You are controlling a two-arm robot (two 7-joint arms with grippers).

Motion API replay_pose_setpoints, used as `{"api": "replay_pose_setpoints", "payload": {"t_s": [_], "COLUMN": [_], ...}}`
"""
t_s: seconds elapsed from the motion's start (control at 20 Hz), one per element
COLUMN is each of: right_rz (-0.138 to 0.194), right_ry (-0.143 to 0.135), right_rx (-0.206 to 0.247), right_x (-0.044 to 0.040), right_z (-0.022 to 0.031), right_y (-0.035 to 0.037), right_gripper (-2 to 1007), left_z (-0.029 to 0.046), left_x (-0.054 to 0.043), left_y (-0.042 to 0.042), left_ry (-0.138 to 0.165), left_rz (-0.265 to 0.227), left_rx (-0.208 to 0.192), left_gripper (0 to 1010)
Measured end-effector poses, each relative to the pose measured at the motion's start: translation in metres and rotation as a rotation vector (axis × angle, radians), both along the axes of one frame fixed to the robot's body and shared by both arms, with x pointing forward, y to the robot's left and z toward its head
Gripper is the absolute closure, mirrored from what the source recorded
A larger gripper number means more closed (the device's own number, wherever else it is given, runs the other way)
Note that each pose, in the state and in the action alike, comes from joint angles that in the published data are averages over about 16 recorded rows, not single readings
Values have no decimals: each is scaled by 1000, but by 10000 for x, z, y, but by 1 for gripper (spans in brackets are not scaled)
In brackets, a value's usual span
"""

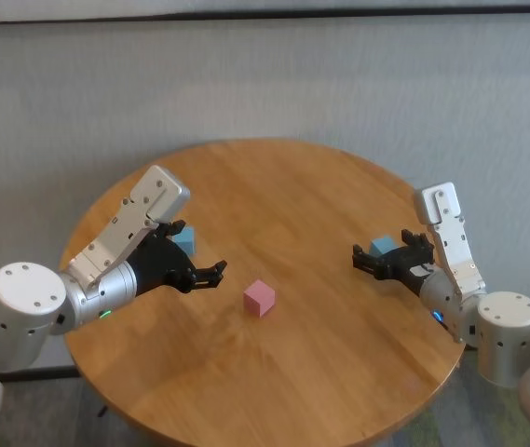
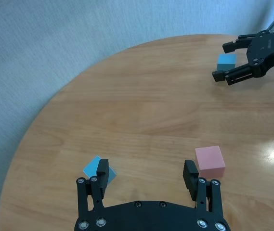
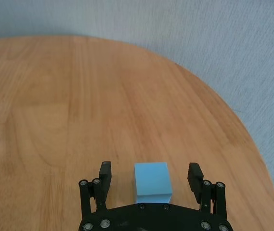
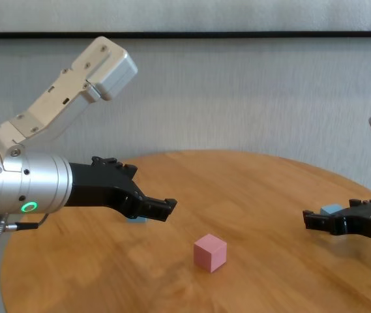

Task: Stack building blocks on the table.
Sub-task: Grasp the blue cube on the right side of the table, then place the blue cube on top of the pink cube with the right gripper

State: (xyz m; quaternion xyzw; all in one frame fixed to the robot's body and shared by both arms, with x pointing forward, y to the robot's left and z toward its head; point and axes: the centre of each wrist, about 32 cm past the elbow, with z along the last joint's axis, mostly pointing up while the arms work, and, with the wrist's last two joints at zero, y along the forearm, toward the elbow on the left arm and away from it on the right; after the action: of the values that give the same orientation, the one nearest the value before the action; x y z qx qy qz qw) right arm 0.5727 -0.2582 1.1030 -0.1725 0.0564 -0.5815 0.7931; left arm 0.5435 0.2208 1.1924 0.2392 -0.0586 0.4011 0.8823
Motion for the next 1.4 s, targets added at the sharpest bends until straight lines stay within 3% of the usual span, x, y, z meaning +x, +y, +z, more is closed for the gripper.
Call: {"api": "replay_pose_setpoints", "payload": {"t_s": [0.3,0.6,1.4], "right_rz": [-4,-17,-32], "right_ry": [9,7,3], "right_rx": [0,-12,-27], "right_x": [5,12,20], "right_z": [-14,-24,-31], "right_y": [-3,-14,-36], "right_gripper": [5,76,539], "left_z": [0,0,0], "left_x": [0,0,0], "left_y": [0,0,0], "left_ry": [0,0,0], "left_rz": [0,0,0], "left_rx": [0,0,0], "left_gripper": [9,10,9]}}
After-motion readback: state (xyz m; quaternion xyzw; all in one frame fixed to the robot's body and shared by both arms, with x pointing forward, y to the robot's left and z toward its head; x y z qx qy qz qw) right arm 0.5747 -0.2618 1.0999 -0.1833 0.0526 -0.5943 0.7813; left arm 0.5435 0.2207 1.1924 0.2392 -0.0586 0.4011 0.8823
